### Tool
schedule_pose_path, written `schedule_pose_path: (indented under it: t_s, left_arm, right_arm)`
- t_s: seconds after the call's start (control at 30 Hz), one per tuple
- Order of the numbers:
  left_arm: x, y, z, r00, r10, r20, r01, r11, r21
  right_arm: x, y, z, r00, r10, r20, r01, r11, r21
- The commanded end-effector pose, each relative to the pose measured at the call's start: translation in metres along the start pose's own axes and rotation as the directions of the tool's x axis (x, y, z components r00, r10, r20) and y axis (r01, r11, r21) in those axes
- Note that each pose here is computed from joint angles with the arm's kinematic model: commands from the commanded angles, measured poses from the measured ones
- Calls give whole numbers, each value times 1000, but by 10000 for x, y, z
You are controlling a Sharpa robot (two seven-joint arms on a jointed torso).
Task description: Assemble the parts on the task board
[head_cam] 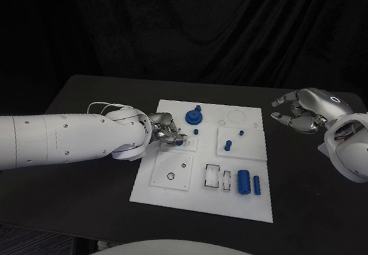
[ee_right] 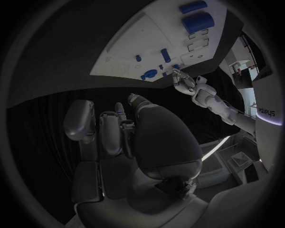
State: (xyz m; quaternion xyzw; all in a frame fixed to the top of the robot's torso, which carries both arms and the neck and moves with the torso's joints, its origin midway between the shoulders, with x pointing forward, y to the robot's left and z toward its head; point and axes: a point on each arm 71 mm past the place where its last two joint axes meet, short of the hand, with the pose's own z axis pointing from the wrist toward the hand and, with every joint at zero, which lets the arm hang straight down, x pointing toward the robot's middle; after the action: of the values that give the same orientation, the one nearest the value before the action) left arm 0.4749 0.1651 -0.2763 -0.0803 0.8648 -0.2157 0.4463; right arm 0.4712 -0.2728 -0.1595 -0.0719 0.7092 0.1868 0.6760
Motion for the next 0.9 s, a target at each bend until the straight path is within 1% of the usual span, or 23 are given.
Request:
schedule_pose_path:
  t_s: [0.03,0.53,0.9]
  left_arm:
    - [53,-12,-4,999,6,-36,-5,1000,13]
    - [50,1,-24,999,2,-32,-2,1000,12]
    - [35,-9,-24,1000,-6,-10,6,1000,25]
  right_arm:
    - [16,-13,-2,1000,1,-12,-1,1000,19]
    - [34,-14,-1,1000,0,-23,1,1000,23]
    - [40,-20,-2,1000,-1,-28,2,1000,28]
